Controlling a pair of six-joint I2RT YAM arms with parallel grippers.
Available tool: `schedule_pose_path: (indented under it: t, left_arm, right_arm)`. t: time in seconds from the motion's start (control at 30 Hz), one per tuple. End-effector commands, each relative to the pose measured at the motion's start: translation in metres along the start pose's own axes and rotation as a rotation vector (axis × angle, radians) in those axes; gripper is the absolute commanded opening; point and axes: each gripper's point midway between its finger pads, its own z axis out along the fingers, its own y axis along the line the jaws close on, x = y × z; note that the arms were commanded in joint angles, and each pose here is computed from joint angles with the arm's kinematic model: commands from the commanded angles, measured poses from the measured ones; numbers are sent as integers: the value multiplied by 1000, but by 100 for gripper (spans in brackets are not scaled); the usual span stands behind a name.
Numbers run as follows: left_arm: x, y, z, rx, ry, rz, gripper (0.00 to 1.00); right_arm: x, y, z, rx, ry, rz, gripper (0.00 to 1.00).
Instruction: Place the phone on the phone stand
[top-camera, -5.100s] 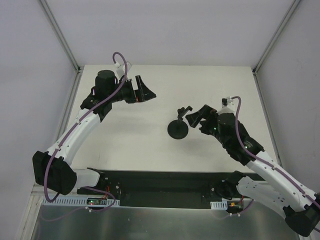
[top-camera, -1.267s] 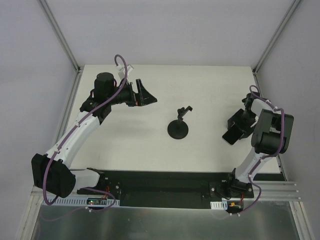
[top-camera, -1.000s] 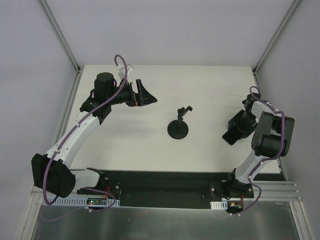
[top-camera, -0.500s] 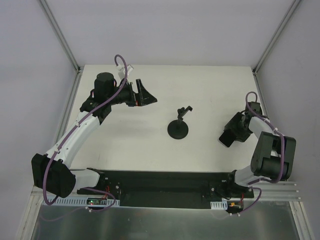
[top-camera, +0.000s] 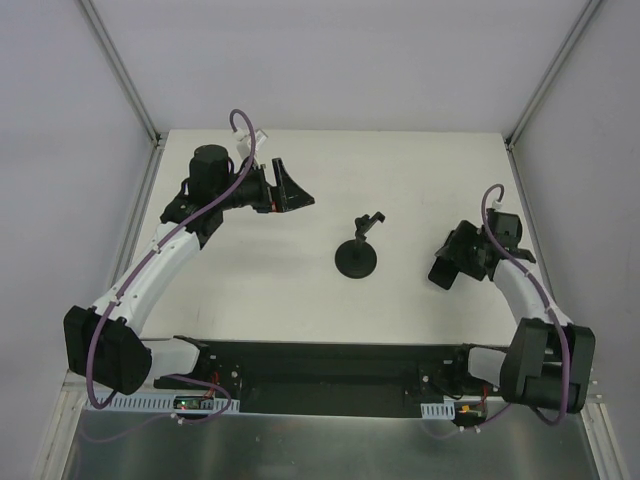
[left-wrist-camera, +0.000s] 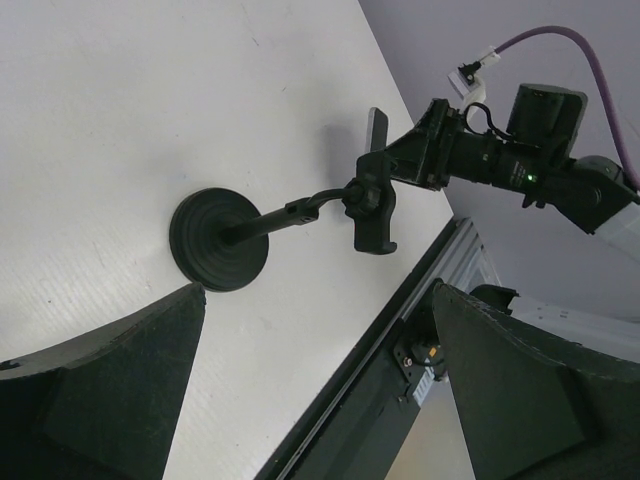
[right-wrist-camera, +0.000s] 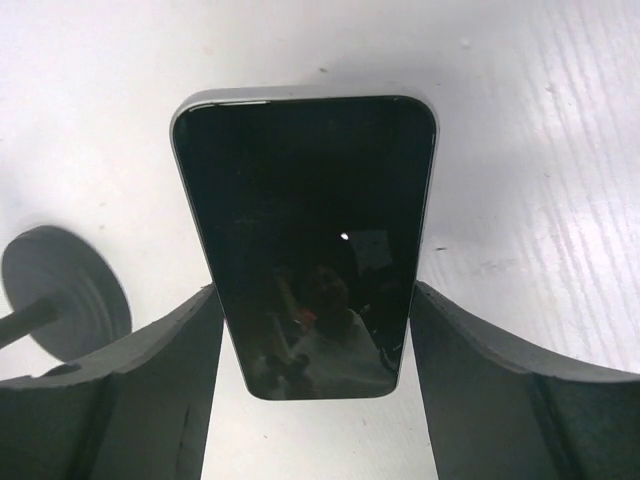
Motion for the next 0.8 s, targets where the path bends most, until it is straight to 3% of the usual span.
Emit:
schedule_pose_path:
  t: [0.0,0.13,0.4,0.67,0.77]
  left_arm:
    - [-4,-4,5,38,3,30,94]
    - [-1,-15,7,89,34,68,86]
    - [33,-73,17,187,110,150,84]
    - [83,-133,22,233,180,203,94]
    - [85,-147,30,221,201,159,85]
  right_arm:
    - [-11,31,-23,-149,-135,-90,1]
    - [-6,51,-43,-244,-205,-151,1]
    - [10,112,-111,-497,-340,-387,1]
    - [34,158,-193,-761,-456,-581,1]
    - [43,166,-212,-833,-473,-653,1]
